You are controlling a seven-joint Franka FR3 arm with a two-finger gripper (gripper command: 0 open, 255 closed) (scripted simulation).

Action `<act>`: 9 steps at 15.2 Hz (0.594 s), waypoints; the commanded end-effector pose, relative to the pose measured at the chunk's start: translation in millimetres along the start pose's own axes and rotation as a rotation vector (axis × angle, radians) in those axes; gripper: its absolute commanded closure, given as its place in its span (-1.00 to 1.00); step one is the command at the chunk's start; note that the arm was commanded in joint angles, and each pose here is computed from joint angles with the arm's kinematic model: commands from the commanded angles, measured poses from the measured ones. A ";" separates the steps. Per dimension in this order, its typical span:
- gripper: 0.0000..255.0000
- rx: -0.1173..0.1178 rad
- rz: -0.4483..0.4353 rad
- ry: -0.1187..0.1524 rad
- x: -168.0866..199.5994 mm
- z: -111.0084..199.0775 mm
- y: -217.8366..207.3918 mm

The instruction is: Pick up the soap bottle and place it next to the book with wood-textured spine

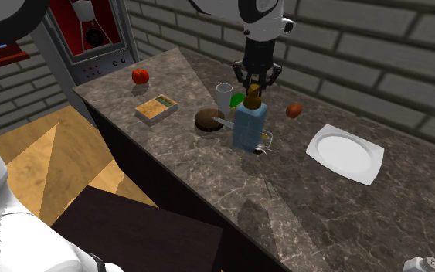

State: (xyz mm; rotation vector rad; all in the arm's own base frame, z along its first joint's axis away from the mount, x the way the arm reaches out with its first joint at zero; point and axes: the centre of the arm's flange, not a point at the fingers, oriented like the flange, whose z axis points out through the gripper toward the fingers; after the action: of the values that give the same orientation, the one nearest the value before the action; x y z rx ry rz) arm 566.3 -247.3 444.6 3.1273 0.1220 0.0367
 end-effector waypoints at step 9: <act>1.00 0.000 0.000 0.000 1.5 -53.2 0.4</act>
State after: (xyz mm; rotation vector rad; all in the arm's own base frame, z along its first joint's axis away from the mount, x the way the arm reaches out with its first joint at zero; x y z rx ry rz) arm 566.7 -247.0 492.1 3.1273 0.1220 0.0370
